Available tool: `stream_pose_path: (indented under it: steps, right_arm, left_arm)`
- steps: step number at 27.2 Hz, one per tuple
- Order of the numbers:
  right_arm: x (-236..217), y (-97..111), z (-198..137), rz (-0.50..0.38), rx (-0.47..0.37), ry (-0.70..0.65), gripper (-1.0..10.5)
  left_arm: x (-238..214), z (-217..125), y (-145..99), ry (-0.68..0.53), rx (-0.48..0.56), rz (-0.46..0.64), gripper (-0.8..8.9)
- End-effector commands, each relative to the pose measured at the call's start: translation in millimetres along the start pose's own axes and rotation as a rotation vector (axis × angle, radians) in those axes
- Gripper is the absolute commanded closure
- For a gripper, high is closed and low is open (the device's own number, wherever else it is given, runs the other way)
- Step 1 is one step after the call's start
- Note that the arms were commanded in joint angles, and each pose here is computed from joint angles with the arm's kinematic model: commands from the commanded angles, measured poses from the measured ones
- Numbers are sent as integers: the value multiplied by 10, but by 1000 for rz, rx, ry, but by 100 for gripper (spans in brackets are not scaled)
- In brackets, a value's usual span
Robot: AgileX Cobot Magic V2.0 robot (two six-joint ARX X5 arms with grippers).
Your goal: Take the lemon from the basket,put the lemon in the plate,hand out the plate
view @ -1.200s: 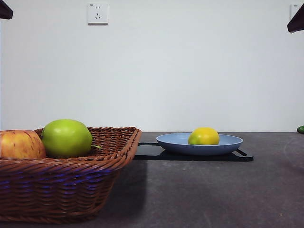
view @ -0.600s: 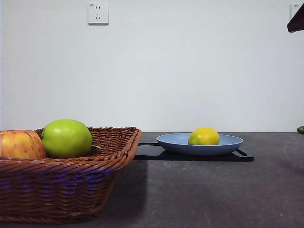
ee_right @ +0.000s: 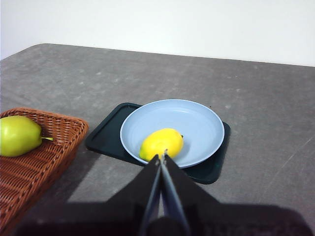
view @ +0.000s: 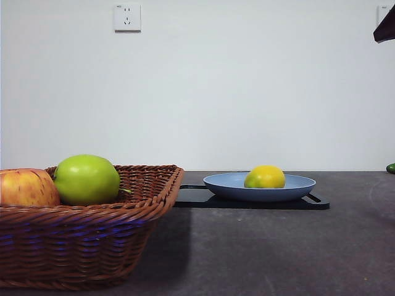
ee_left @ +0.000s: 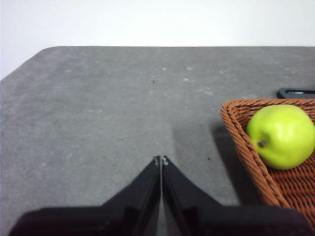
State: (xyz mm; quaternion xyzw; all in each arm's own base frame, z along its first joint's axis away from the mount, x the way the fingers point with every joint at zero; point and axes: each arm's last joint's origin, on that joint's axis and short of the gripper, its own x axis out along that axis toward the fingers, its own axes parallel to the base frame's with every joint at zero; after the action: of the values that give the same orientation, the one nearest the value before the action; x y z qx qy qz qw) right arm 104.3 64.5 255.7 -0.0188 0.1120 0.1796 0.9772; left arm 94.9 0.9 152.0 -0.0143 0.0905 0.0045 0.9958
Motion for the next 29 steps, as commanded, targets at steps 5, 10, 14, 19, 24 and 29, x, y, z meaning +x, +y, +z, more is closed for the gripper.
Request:
stream_pose_path:
  steps: [5, 10, 14, 19, 24, 29]
  right_arm:
    - [-9, 8, 45, 5, 13, -20, 944]
    - [-9, 8, 45, 5, 13, -20, 944]
    - [-9, 8, 45, 5, 13, -20, 944]
    - [-9, 8, 44, 3, 10, -19, 944]
    - [-45, -7, 47, -4, -81, -30, 944]
    - [-177, -166, -32, -69, -84, -88, 944]
  left_arm:
    - [3, -13, 3, 4, -7, 2, 805]
    - [3, -13, 3, 4, -7, 2, 805]
    - [3, -13, 3, 4, -7, 2, 805]
    - [3, -13, 3, 4, -7, 2, 805]
    - [3, -13, 3, 4, -7, 2, 805]
    - [3, -13, 3, 4, -7, 2, 805]
